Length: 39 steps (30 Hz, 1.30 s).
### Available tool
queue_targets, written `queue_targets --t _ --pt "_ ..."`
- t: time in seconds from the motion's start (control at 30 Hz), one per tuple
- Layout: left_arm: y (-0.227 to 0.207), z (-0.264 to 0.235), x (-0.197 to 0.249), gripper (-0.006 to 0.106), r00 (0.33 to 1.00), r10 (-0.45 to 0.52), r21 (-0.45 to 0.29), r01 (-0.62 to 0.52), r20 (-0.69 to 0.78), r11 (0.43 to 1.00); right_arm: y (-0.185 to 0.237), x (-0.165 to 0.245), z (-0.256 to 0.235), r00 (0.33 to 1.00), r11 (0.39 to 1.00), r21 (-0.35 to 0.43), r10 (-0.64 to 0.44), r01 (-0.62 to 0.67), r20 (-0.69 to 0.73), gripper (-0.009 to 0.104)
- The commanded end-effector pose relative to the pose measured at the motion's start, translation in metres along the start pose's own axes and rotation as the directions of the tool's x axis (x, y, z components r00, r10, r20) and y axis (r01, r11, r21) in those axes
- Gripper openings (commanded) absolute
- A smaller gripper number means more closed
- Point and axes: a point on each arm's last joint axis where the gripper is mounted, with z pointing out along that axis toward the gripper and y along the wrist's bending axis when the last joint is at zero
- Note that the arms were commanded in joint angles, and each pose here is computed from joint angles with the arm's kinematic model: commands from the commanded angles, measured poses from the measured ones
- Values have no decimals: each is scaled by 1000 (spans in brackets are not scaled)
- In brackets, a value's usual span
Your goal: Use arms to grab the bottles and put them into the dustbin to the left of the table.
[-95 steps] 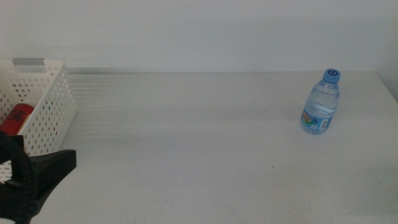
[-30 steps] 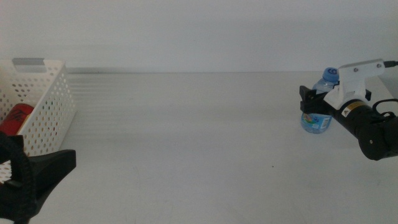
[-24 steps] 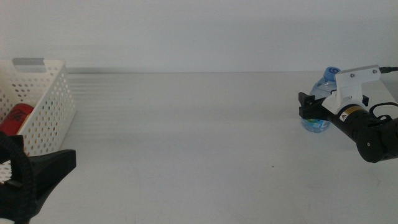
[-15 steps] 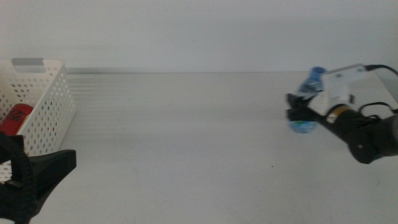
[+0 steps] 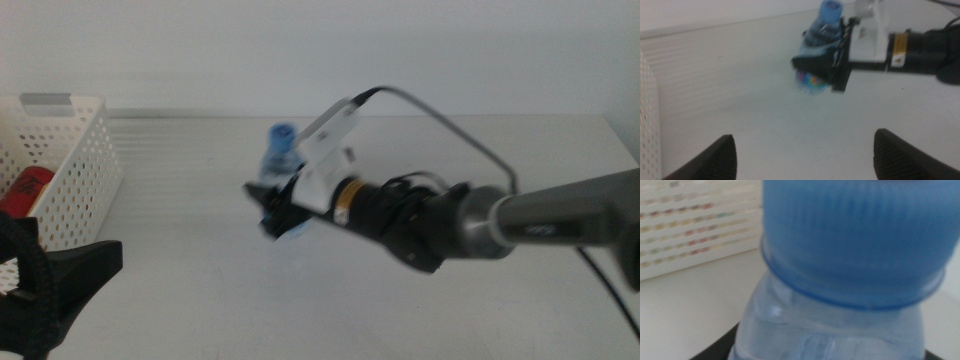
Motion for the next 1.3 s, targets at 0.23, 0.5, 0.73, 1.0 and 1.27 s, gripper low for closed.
queue_targets --t 0.23,0.5,0.73,1.0,1.27 --pt "-2 -4 -14 90 995 -14 13 13 95 1000 25 -24 10 989 998 -59 -7 16 144 1" --pt "-2 -4 -14 90 995 -14 13 13 95 1000 26 -20 11 991 998 -67 -12 21 131 40" --pt "-2 -4 -14 90 995 -14 13 13 95 1000 28 -25 2 995 994 -89 76 -70 70 84" --pt "-2 -4 -14 90 995 -14 13 13 95 1000 35 -39 -44 1000 993 -116 27 -26 7 79" --pt "-2 -4 -14 90 995 -14 13 13 95 1000 41 -74 -125 999 996 -86 12 -9 40 76"
